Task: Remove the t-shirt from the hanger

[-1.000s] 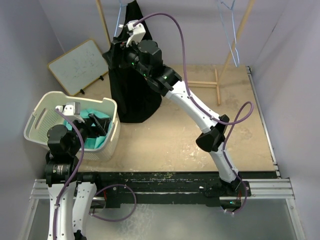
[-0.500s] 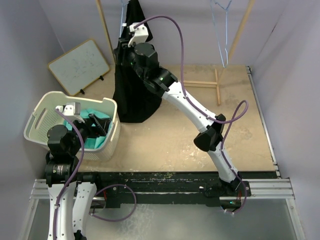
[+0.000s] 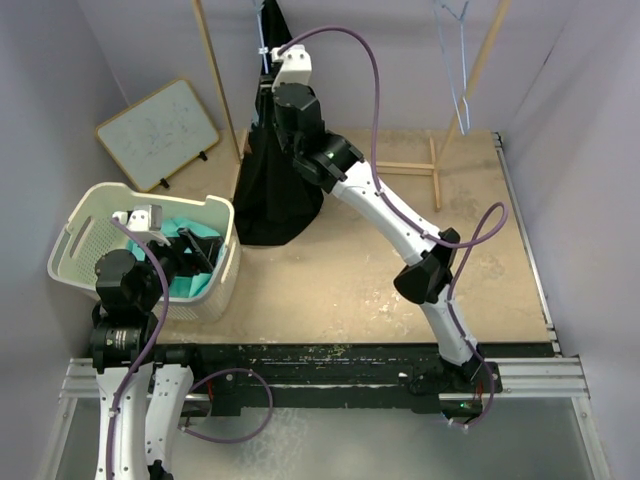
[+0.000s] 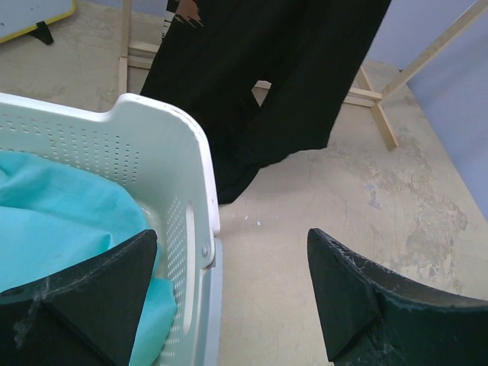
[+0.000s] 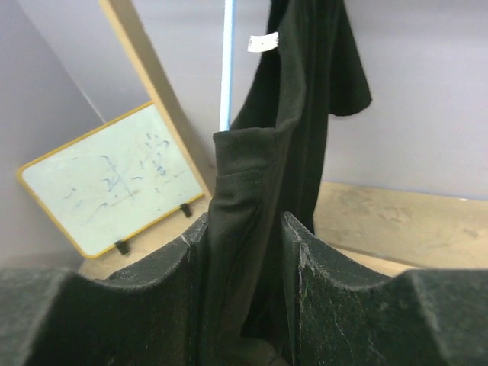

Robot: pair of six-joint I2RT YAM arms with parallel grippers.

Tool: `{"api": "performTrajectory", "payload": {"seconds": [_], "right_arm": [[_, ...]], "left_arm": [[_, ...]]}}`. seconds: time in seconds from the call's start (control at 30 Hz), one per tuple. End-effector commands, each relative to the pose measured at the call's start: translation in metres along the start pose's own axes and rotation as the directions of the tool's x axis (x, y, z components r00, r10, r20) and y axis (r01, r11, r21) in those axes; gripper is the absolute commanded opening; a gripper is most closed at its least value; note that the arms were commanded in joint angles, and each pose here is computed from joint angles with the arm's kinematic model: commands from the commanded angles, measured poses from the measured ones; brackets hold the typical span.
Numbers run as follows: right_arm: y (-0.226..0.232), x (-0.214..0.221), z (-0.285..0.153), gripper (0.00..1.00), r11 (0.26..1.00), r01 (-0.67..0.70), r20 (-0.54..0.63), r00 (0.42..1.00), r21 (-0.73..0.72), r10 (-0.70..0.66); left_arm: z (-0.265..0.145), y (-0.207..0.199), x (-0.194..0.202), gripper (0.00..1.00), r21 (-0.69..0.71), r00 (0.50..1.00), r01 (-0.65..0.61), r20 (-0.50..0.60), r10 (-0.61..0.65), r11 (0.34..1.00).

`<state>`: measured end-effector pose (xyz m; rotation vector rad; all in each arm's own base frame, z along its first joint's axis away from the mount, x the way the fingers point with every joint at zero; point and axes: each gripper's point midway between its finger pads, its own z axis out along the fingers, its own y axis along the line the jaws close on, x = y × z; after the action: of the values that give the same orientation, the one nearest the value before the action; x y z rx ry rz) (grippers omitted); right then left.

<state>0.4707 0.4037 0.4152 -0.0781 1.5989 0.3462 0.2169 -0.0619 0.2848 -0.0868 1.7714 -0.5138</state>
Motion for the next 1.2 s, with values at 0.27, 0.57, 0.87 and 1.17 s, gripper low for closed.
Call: {"api": "performTrajectory", "payload": {"seconds": [0.27, 0.57, 0.87, 1.17], "right_arm": [[-0.061, -0.057, -0.012, 0.0, 0.984, -0.016, 0.114, 0.994, 0.176, -0.004], [-0.07, -0.114, -0.039, 0.0, 0.988, -0.041, 0.252, 0.968, 0.146, 0.003], [-0.087, -0.165, -0.081, 0.0, 0.989, -0.062, 0.334, 0.942, 0.132, 0.014], [-0.101, -0.17, -0.119, 0.0, 0.994, -0.062, 0.307, 0.951, 0.095, 0.03]], "left_arm": [[0.001, -0.008, -0.011, 0.82, 0.038, 0.999, -0.024, 0.046, 0.022, 0.999], [0.001, -0.01, -0.012, 0.83, 0.052, 0.999, -0.028, 0.047, 0.026, 0.998], [0.001, -0.01, -0.011, 0.83, 0.052, 0.999, -0.028, 0.046, 0.025, 0.998], [0.002, -0.015, -0.013, 0.85, 0.084, 0.998, -0.038, 0.05, 0.034, 0.996]]}}
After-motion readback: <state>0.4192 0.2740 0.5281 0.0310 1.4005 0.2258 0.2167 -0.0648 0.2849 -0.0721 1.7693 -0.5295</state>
